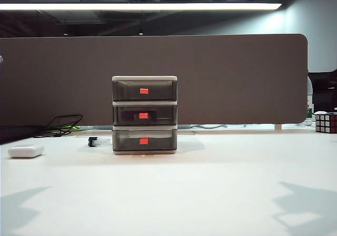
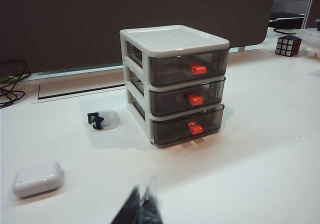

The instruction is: Open the second layer of the drawer on the table, pick up a pack of napkins on the table and put it in, and finally close the drawer.

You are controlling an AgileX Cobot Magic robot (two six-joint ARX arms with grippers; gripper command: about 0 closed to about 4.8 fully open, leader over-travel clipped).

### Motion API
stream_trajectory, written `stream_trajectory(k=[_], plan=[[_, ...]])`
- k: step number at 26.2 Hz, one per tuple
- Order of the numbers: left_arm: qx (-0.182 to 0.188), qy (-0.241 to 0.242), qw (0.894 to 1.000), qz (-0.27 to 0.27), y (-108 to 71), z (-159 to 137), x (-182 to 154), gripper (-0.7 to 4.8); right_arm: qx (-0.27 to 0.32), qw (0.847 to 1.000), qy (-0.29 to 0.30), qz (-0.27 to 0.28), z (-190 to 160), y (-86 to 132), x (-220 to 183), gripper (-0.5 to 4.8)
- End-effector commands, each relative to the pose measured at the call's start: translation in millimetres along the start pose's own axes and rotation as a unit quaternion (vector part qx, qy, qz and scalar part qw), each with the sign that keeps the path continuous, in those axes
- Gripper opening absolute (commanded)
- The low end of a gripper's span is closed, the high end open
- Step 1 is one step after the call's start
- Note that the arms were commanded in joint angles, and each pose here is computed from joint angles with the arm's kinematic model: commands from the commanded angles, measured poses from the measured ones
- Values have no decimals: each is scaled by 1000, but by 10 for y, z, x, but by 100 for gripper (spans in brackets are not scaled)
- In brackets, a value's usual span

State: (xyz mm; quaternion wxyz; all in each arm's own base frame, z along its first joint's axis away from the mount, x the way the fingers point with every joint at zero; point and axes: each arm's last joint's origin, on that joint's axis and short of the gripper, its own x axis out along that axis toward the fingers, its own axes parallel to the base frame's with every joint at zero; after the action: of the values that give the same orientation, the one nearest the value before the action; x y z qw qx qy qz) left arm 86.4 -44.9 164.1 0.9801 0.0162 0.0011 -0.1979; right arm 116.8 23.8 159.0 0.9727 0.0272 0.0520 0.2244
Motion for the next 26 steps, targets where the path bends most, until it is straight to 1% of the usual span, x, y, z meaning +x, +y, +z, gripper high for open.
stream_trajectory(k=[1,5,10,15,17,19,20,23,26], plan=[[20,-13,1000,14,9,29,-1,-6,4,1000,12,-24,-47,3,-58,-5],[16,-14,999,30,37,32,0,-6,-1,1000,-4,-27,-27,19,-121,-5],[20,-32,999,21,43,78,-3,-6,2,999,-14,-33,-27,30,-186,-5],[24,-12,999,24,44,39,-2,-6,13,999,-11,-44,-51,34,-220,-5],[32,-7,999,25,45,18,2,-6,13,999,-9,-45,-54,34,-219,-5],[53,-4,998,46,59,16,1,-6,11,998,-10,-60,-53,26,-220,-5],[55,-2,997,51,71,14,1,-6,9,998,-10,-66,-53,22,-221,-5],[52,-1,996,70,123,12,1,-6,1,997,-10,-78,-53,15,-222,-5],[34,-6,997,70,191,17,-3,-6,1,996,-11,-84,-52,12,-223,-5]])
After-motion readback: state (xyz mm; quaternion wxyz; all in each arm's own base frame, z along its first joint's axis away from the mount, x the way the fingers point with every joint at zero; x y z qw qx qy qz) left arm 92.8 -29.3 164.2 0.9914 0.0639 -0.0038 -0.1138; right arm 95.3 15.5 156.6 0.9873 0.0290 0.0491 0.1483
